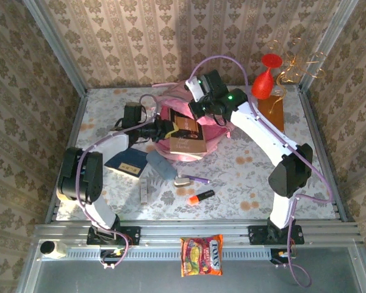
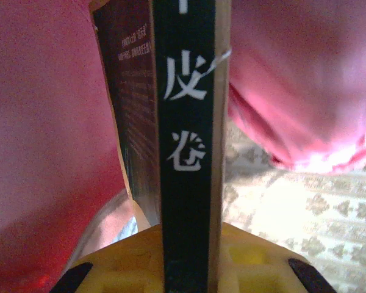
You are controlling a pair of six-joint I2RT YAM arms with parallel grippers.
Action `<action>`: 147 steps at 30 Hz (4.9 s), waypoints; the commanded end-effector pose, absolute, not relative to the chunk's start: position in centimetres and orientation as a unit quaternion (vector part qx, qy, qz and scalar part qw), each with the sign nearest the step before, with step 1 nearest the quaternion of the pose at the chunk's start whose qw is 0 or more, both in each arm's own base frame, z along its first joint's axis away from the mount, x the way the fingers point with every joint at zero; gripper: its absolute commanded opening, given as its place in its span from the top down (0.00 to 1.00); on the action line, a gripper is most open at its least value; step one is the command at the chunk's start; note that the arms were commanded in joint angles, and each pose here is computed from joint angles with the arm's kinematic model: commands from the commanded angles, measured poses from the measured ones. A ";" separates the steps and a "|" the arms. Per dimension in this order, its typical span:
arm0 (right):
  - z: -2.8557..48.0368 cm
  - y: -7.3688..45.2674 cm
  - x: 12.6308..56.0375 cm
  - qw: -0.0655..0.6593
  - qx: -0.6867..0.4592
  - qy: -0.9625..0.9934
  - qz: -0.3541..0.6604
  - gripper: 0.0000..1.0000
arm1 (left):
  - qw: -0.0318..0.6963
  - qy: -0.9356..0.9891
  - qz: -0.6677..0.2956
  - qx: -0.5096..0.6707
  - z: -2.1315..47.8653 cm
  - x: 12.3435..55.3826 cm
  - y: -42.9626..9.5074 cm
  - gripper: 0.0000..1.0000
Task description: Pack books, pencil case, and school supplies into a backpack
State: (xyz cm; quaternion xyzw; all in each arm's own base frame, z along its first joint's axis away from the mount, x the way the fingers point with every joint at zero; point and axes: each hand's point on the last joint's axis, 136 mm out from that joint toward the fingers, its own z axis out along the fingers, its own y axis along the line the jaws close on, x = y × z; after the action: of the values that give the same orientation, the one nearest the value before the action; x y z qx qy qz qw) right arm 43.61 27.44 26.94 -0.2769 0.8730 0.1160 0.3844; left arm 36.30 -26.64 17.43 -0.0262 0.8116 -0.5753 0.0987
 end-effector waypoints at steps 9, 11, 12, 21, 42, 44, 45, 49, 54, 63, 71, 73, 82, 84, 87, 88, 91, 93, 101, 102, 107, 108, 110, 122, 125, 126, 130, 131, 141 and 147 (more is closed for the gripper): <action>31.5 29.1 43.7 0.451 -0.264 0.828 0.202 1.00 | 0.220 0.735 -0.630 -0.119 22.1 44.1 -27.1 1.00; 31.5 29.2 43.8 0.453 -0.259 0.828 0.206 1.00 | 0.236 0.728 -0.632 -0.124 22.7 44.8 -27.4 1.00; 31.6 29.2 43.9 0.455 -0.255 0.828 0.208 1.00 | 0.244 0.724 -0.633 -0.125 23.1 45.1 -27.5 1.00; 32.0 28.7 44.2 0.456 -0.236 0.828 0.225 1.00 | 0.299 0.712 -0.624 -0.120 21.9 46.6 -28.7 1.00; 28.5 29.2 43.7 0.412 -0.248 0.845 0.233 1.00 | 0.290 0.831 -0.454 -0.136 9.2 46.2 -28.9 1.00; 28.3 29.2 43.7 0.409 -0.248 0.847 0.233 1.00 | 0.303 0.815 -0.476 -0.134 10.5 47.0 -29.5 1.00; 28.1 29.1 43.7 0.408 -0.247 0.848 0.231 1.00 | 0.312 0.804 -0.488 -0.134 11.1 47.4 -29.7 1.00; 27.2 28.9 43.4 0.401 -0.246 0.853 0.226 1.00 | 0.315 0.796 -0.496 -0.143 11.4 48.7 -30.2 1.00; 26.4 28.3 43.1 0.396 -0.241 0.859 0.218 1.00 | 0.312 0.819 -0.463 -0.131 9.8 49.4 -30.3 0.80; 24.8 25.2 43.8 0.399 -0.204 0.875 0.184 1.00 | 0.265 0.847 -0.444 -0.124 10.1 42.8 -26.1 0.42; 23.3 23.5 45.2 0.396 -0.161 0.890 0.159 1.00 | 0.266 0.898 -0.343 -0.070 11.9 35.6 -21.0 0.32; 22.1 23.6 45.1 0.386 -0.163 0.894 0.156 1.00 | 0.274 0.912 -0.295 -0.077 12.1 34.2 -18.0 0.31; 16.1 25.3 41.7 0.336 -0.185 0.910 0.156 0.62 | 0.317 0.922 -0.113 -0.191 12.9 29.8 -3.6 0.26; 17.1 25.9 41.6 0.351 -0.197 0.902 0.154 0.51 | 0.318 0.917 -0.096 -0.222 12.3 28.8 -1.8 0.18; 18.9 27.2 41.8 0.382 -0.218 0.888 0.135 0.41 | 0.317 0.911 -0.072 -0.255 10.6 27.6 -0.2 0.12; 19.3 27.7 41.7 0.388 -0.226 0.884 0.133 0.40 | 0.312 0.910 -0.065 -0.264 10.0 27.2 0.1 0.11; 19.6 29.0 41.4 0.395 -0.242 0.876 0.135 0.38 | 0.291 0.911 -0.060 -0.284 8.1 26.5 0.4 0.11; 19.2 29.4 41.3 0.393 -0.243 0.875 0.142 0.38 | 0.276 0.911 -0.071 -0.297 6.9 26.5 0.2 0.11; 17.7 29.5 40.9 0.376 -0.240 0.883 0.148 0.39 | 0.247 0.922 -0.095 -0.282 4.6 28.9 -1.1 0.16; 17.7 29.4 40.8 0.376 -0.239 0.883 0.148 0.39 | 0.244 0.923 -0.094 -0.282 4.3 29.2 -1.1 0.18; 17.5 29.2 40.6 0.373 -0.235 0.885 0.150 0.40 | 0.242 0.926 -0.101 -0.270 3.5 30.8 -1.4 0.29; 17.5 29.3 40.5 0.373 -0.235 0.885 0.151 0.40 | 0.245 0.927 -0.104 -0.265 3.6 31.3 -1.6 0.31; 17.4 29.3 40.5 0.371 -0.233 0.886 0.153 0.40 | 0.250 0.928 -0.101 -0.258 3.6 32.1 -1.5 0.37; 16.9 29.8 40.5 0.361 -0.230 0.889 0.163 0.41 | 0.253 0.939 -0.083 -0.219 2.7 36.5 -1.9 0.65; 16.8 29.8 40.5 0.359 -0.230 0.890 0.164 0.41 | 0.250 0.942 -0.066 -0.216 2.0 36.8 -1.4 0.73; 16.8 29.8 40.5 0.358 -0.231 0.890 0.163 0.41 | 0.249 0.942 -0.061 -0.215 1.8 36.9 -1.3 0.76; 16.6 29.8 40.4 0.355 -0.232 0.891 0.163 0.41 | 0.257 0.939 -0.063 -0.218 2.2 37.3 -1.0 0.85; 16.6 29.9 40.4 0.355 -0.232 0.891 0.163 0.41 | 0.259 0.939 -0.064 -0.218 2.3 37.5 -1.0 0.87; 17.8 29.5 40.3 0.366 -0.225 0.888 0.162 0.41 | 0.351 0.899 -0.121 -0.232 8.2 38.6 -0.9 1.00; 18.2 29.9 40.6 0.370 -0.210 0.887 0.180 0.40 | 0.396 0.855 -0.226 -0.248 12.8 39.3 -1.8 1.00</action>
State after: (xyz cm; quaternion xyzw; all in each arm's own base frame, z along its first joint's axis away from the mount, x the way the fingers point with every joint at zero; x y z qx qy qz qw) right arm 40.37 29.66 16.96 -0.2261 0.8913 0.1606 0.3588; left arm 38.43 -1.12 10.55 -0.2412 0.8813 -0.1631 0.3721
